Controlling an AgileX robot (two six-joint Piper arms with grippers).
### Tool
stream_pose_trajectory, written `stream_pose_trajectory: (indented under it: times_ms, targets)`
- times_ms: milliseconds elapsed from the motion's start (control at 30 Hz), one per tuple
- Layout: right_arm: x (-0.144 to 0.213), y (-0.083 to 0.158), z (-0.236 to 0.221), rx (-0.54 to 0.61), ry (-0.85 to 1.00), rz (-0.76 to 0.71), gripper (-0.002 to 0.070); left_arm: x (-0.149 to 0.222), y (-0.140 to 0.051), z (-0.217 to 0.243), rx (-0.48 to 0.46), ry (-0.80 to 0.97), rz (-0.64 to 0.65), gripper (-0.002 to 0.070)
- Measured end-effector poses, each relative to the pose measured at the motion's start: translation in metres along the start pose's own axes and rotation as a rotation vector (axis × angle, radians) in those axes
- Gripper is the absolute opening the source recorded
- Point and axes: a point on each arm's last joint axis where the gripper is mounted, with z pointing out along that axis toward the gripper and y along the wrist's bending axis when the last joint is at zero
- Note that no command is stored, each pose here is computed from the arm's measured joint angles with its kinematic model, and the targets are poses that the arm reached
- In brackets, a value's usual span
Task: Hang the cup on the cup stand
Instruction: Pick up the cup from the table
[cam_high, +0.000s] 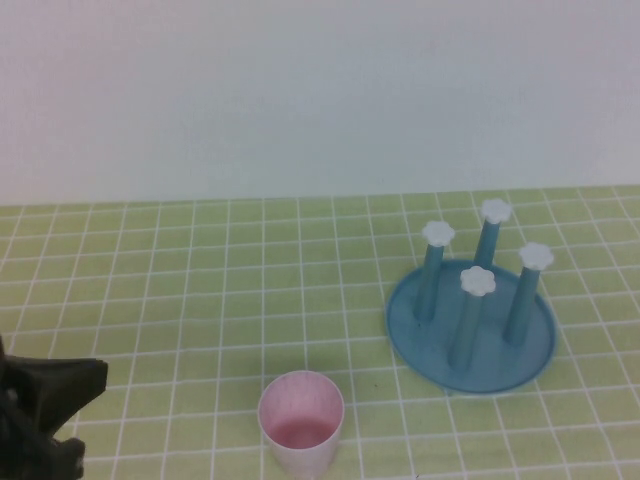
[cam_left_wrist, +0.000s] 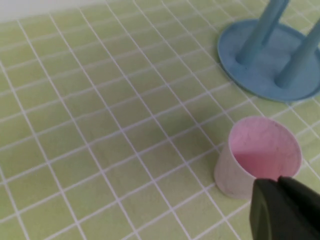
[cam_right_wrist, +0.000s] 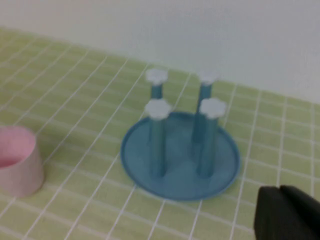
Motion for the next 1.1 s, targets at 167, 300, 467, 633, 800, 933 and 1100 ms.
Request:
stream_pose_trajectory:
  times_ms: [167, 300, 467, 633, 800, 933, 1100]
  targets:
    - [-0.02, 0.005, 0.025, -0.135, 0.195, -0.034, -0.0001, -0.015, 0.01, 0.016, 0.051, 0.096, -0.022, -0.0002]
    - [-0.034, 0.009, 0.046, -0.235, 0.319, 0.025, -0.0002, -0.024, 0.016, 0.028, 0.085, 0.123, -0.061, -0.0002]
    - [-0.032, 0.013, 0.084, -0.361, 0.493, 0.083, -0.0002, -0.028, 0.02, 0.041, 0.114, 0.153, -0.083, 0.0011]
    - [-0.019, 0.013, 0.115, -0.417, 0.627, 0.121, -0.0002, -0.029, 0.011, 0.065, 0.164, 0.248, -0.026, 0.0064]
    - [-0.013, 0.015, 0.129, -0.468, 0.669, 0.123, -0.0002, -0.032, 0.001, 0.095, 0.087, 0.38, 0.042, 0.0076]
    - [-0.013, 0.015, 0.13, -0.476, 0.672, 0.122, -0.0002, -0.039, -0.002, 0.119, 0.037, 0.417, 0.063, 0.0089]
    - [-0.013, 0.016, 0.13, -0.484, 0.67, 0.108, -0.0002, -0.046, -0.01, 0.148, 0.069, 0.476, 0.053, 0.0241]
